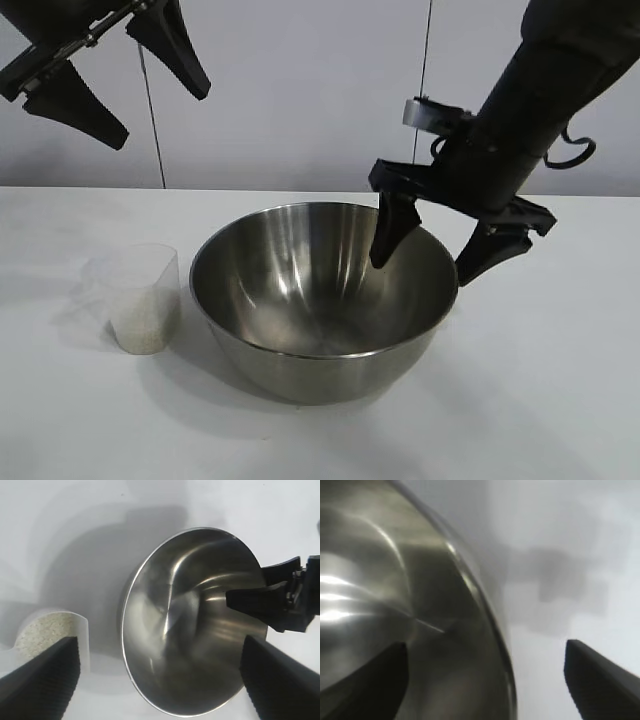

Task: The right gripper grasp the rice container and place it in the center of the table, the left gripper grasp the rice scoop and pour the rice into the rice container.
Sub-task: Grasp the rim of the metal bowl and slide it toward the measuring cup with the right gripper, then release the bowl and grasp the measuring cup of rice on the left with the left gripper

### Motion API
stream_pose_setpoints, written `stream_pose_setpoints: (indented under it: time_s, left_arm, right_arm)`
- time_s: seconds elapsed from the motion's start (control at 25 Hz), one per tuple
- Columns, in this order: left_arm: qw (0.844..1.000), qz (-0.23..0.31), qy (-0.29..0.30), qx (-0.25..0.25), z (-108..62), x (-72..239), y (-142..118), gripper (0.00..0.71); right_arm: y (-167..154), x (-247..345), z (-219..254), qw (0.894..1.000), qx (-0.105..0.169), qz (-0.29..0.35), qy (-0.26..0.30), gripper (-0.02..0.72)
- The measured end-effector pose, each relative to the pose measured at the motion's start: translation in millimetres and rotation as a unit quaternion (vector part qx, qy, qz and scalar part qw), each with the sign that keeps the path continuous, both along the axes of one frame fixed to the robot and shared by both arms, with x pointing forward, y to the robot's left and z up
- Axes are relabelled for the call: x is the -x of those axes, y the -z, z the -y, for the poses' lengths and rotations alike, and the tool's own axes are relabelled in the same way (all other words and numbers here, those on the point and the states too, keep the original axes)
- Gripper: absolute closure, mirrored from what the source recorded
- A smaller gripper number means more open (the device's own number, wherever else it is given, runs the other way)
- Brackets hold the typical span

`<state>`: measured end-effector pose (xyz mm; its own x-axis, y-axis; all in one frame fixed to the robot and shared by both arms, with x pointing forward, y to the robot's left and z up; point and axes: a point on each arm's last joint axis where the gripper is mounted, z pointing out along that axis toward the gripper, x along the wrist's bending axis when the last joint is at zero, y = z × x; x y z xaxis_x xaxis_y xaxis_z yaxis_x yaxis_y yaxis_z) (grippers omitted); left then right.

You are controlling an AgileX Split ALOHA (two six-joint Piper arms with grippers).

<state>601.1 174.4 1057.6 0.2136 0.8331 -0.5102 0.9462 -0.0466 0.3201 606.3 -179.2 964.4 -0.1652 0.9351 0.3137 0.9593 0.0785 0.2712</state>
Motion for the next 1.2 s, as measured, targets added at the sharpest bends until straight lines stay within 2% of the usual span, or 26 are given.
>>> stream_pose_setpoints:
  time_s: [0.24,0.36,1.04,1.2]
  left_arm:
    - [1.0,0.0,0.0,0.0,0.0,0,0,0.08]
    - [1.0,0.0,0.0,0.0,0.0,0,0,0.08]
    - [1.0,0.01,-0.006,0.001,-0.2,-2,-1,0.08]
    - [1.0,0.026,-0.003,-0.002,-0.4,-4,-1,0.08]
  right_arm:
    - [-57,8,32,0.997,-0.023,0.055,0.049,0.052]
    - [-70,11,46,0.995,-0.03,0.064,0.067,0.052]
    - [-77,14,55,0.994,-0.036,0.06,0.079,0.052]
    - [-77,15,55,0.995,-0.036,0.058,0.077,0.052]
